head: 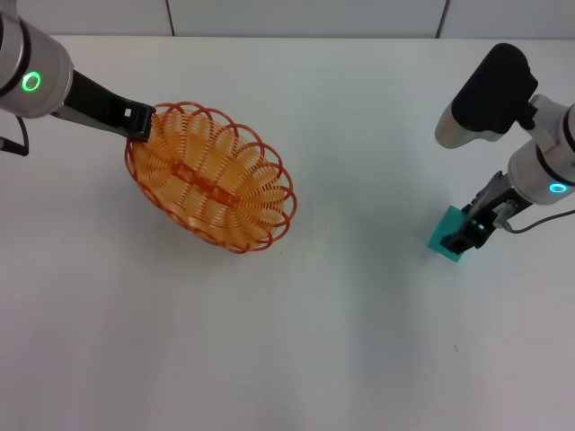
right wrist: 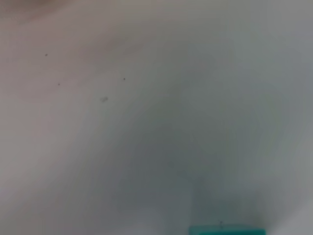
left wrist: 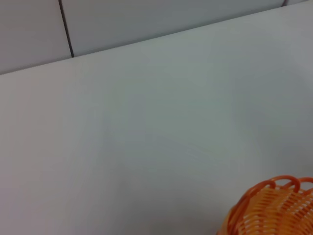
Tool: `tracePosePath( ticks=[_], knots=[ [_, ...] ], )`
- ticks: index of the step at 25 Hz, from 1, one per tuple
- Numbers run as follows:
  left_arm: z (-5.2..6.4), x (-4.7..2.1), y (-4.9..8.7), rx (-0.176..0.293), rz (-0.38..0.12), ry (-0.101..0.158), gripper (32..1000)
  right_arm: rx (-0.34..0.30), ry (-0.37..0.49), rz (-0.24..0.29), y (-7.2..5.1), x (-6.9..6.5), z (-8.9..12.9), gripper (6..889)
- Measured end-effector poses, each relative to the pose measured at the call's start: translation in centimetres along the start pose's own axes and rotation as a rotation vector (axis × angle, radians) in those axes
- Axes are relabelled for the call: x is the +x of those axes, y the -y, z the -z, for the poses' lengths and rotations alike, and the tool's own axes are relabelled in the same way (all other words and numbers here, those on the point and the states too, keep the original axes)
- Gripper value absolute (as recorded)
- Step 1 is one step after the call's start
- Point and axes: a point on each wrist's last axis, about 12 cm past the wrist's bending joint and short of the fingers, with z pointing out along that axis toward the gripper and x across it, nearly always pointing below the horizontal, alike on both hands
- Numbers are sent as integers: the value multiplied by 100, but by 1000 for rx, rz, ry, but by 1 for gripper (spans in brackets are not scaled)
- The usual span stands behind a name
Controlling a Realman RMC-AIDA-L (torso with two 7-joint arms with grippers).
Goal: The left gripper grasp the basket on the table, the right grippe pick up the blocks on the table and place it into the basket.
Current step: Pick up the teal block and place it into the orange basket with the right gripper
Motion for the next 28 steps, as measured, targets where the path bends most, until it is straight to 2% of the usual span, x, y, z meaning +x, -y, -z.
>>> tracePosePath(
  ticks=[9, 14, 20, 28],
  knots=[
    [1, 2, -2, -1, 1, 0, 84, 0, 14, 17, -7, -52, 99, 521],
    [-3, 11, -14, -4, 3, -3, 84, 11, 36, 41, -25, -109, 289, 521],
    [0, 28, -36, -7, 7, -5, 84, 58, 54, 55, -13, -141, 531, 521],
    [4, 30, -39, -7, 8, -5, 84, 81, 96, 34, 62, -152, 799, 521]
  ],
)
